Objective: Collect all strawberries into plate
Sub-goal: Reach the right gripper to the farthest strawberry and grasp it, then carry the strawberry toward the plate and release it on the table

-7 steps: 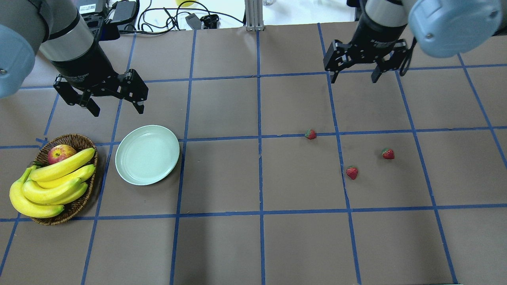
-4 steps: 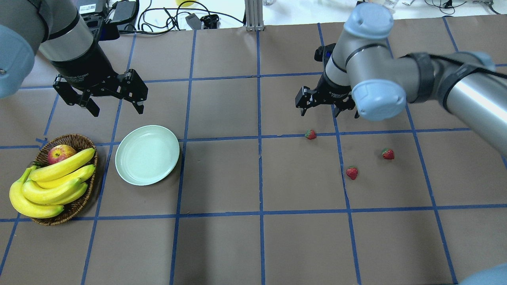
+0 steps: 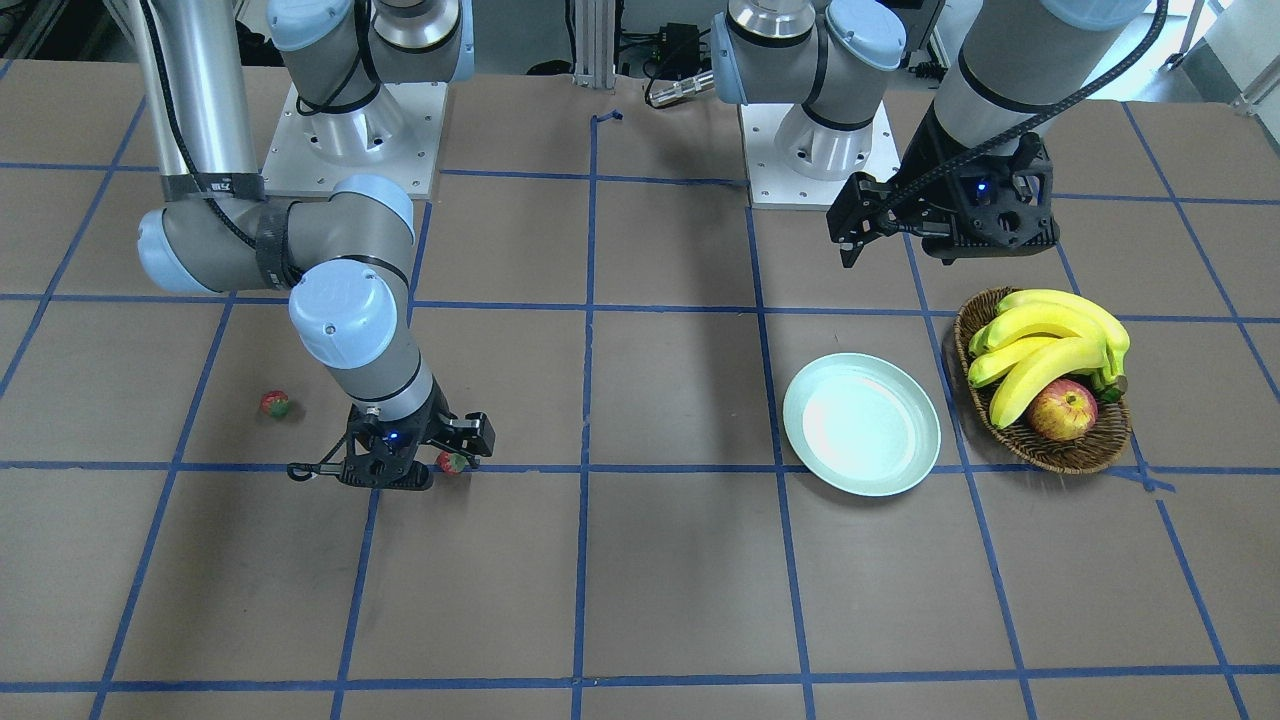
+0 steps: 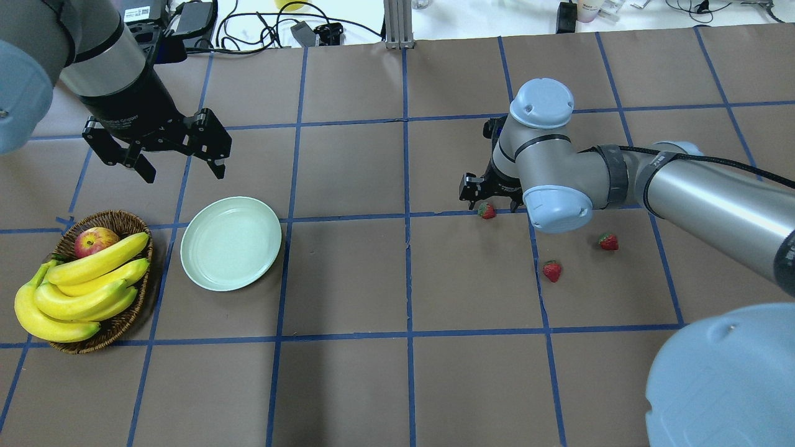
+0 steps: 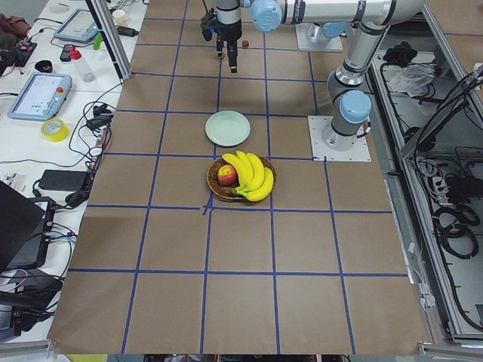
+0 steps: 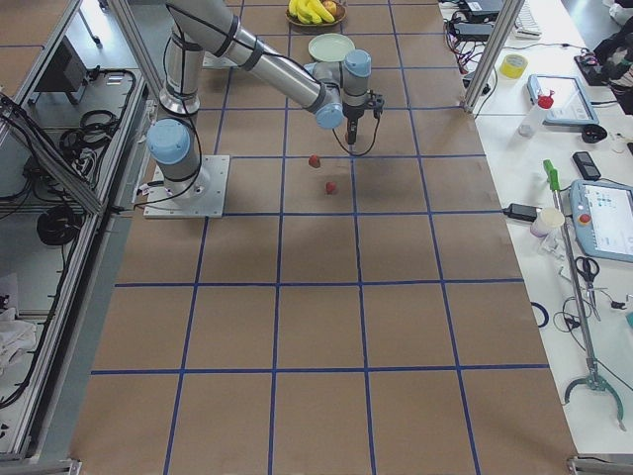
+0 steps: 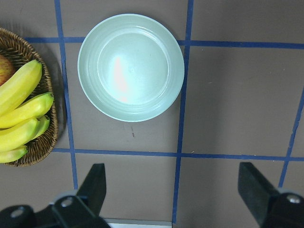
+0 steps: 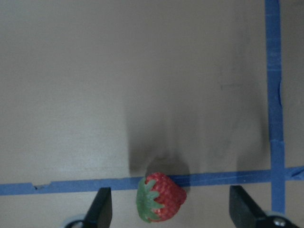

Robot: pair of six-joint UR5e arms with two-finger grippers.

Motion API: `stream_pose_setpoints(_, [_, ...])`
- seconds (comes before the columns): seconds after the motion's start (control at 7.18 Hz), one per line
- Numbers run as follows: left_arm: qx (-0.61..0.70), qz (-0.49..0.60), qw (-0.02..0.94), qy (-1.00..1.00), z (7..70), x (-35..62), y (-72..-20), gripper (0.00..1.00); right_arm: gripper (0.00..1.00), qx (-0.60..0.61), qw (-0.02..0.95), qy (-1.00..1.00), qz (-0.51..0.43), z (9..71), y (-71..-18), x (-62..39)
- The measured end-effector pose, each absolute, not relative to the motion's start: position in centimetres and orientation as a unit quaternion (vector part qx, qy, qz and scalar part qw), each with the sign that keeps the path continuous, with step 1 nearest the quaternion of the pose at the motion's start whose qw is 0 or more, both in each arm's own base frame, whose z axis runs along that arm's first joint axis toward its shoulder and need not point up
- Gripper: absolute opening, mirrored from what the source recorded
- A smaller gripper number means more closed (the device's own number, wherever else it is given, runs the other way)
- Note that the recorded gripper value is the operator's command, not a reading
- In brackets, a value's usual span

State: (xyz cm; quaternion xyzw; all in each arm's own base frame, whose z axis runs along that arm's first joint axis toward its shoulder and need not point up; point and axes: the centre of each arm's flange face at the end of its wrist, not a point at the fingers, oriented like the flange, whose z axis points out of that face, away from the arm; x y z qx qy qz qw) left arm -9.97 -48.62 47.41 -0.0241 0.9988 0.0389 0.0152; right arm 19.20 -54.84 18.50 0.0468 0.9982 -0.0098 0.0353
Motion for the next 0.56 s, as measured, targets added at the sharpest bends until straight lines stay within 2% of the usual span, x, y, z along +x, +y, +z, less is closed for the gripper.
stream_pose_setpoints(0.14, [-0.024, 0.039, 0.015, 0.999, 47.41, -9.98, -48.61, 1.0, 0.29, 0.053, 0.036, 0.998, -0.006, 18.05, -54.81, 19.36])
stream_pose_setpoints(0.28, [-0.024, 0.04, 0.015, 0.999, 47.35, -10.01, -48.6, 1.0, 0.0, 0.055, 0.041, 0.998, -0.001, 17.67, -54.79, 19.51])
stream_pose_setpoints(0.56, [-0.025, 0.039, 0.014, 0.999, 47.42, -9.99, -48.58, 1.0, 0.0, 0.055, 0.058, 0.997, 0.001, 17.7, -54.93, 19.92])
